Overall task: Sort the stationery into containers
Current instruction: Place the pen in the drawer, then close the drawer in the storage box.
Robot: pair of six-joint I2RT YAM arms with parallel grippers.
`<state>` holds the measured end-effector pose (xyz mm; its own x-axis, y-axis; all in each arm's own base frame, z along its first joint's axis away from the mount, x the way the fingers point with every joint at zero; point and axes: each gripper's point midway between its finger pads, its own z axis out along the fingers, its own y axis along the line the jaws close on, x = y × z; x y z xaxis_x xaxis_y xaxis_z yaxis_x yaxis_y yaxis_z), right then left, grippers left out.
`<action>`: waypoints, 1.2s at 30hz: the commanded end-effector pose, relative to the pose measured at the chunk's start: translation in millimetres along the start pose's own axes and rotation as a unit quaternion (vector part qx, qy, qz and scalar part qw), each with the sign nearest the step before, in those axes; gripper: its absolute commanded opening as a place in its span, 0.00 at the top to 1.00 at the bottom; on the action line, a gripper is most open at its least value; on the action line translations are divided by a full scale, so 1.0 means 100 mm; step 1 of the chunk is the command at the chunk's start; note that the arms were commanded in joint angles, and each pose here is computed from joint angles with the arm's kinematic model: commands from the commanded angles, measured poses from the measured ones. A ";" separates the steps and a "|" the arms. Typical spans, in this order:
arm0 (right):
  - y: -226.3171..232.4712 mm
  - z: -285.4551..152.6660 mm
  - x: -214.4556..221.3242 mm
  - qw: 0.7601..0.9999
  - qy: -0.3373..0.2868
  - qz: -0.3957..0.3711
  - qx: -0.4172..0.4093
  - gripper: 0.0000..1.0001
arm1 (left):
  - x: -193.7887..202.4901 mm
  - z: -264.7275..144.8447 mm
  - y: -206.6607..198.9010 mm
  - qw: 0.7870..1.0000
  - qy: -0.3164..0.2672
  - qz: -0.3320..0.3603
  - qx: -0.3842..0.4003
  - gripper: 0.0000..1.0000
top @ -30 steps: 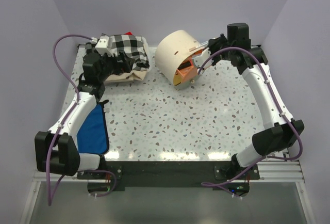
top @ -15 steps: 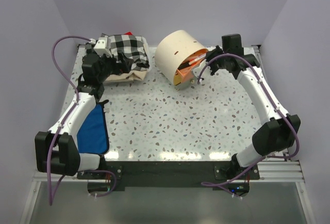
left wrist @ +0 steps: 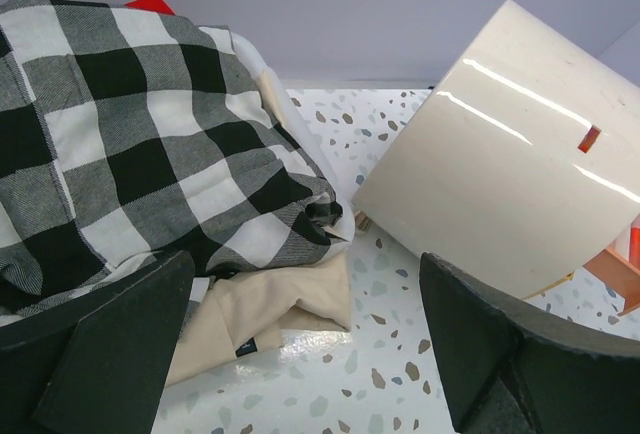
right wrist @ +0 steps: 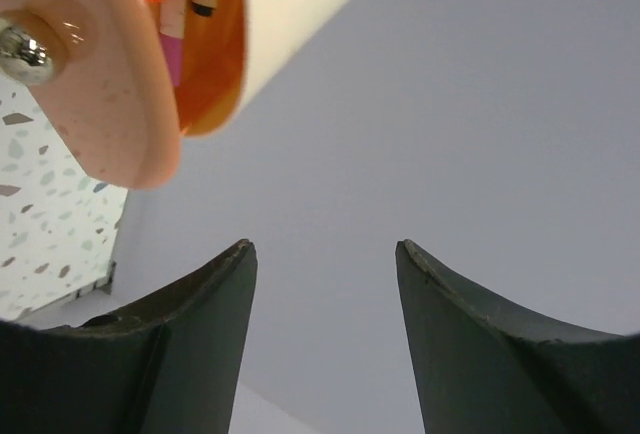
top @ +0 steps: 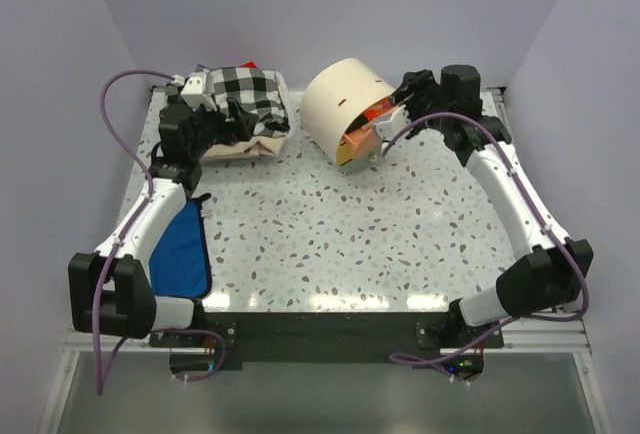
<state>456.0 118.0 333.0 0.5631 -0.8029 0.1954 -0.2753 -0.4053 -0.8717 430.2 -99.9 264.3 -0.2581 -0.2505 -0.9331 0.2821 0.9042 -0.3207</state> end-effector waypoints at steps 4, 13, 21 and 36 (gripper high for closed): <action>-0.14 -0.71 -0.14 0.942 -0.004 0.331 0.047 0.44 | -0.28 0.11 -0.09 0.999 -0.032 -0.009 0.024 0.00; 0.66 -0.47 -0.91 0.694 -0.031 0.704 -0.147 1.00 | -0.29 0.24 -0.14 0.999 -0.016 0.012 0.037 0.00; 0.74 -0.10 -0.80 0.684 -0.023 0.721 -0.108 1.00 | -0.24 0.29 -0.07 0.999 -0.004 0.025 0.025 0.00; 0.50 0.57 -0.55 0.655 -0.035 0.753 -0.050 1.00 | -0.16 0.42 -0.09 0.999 0.009 0.029 0.026 0.00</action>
<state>419.2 158.2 224.4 -0.4475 -0.3915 -0.8040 -0.6501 0.7598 -0.0082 461.2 -113.5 248.9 -0.3221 -0.2086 -0.9234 0.3143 0.8965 -0.3122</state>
